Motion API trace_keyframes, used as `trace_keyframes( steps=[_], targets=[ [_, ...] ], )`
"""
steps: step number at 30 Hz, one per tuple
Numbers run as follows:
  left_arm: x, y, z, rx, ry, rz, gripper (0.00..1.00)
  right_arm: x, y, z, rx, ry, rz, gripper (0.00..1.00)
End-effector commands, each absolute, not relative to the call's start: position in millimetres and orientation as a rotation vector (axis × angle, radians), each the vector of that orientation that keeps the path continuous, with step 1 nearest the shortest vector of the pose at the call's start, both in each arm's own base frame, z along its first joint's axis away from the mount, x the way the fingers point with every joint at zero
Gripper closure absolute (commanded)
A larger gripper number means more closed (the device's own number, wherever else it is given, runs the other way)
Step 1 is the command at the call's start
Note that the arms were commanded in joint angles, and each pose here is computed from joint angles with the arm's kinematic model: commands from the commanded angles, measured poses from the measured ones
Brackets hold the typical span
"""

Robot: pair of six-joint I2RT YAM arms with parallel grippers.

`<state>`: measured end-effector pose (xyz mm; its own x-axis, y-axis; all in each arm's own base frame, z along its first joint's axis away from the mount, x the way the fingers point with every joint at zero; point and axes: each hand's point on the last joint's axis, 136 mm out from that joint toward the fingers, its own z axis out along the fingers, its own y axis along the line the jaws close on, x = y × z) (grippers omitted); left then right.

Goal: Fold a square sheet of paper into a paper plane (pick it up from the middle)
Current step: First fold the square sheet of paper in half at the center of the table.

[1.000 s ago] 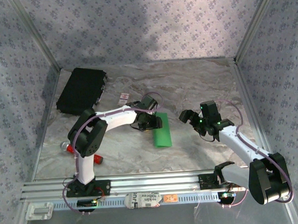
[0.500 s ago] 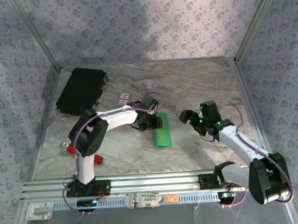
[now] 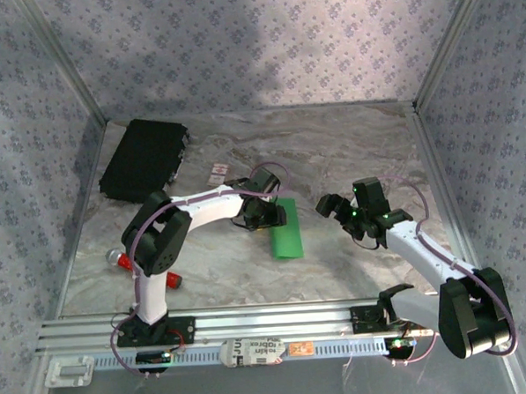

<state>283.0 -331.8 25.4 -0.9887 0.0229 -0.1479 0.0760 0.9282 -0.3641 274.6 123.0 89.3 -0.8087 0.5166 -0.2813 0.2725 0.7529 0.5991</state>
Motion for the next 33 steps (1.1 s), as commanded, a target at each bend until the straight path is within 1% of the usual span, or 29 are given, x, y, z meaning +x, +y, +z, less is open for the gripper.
trace_keyframes(
  steps=[1,33],
  targets=[
    [262.3,-299.8,-26.4,0.054,3.077,-0.314,0.39,276.3,126.1,95.1,0.562,2.519,0.763,0.03],
    [264.2,-300.7,-34.2,0.134,3.071,-0.273,0.38,276.2,133.1,96.3,0.506,2.524,0.792,0.04]
  ],
)
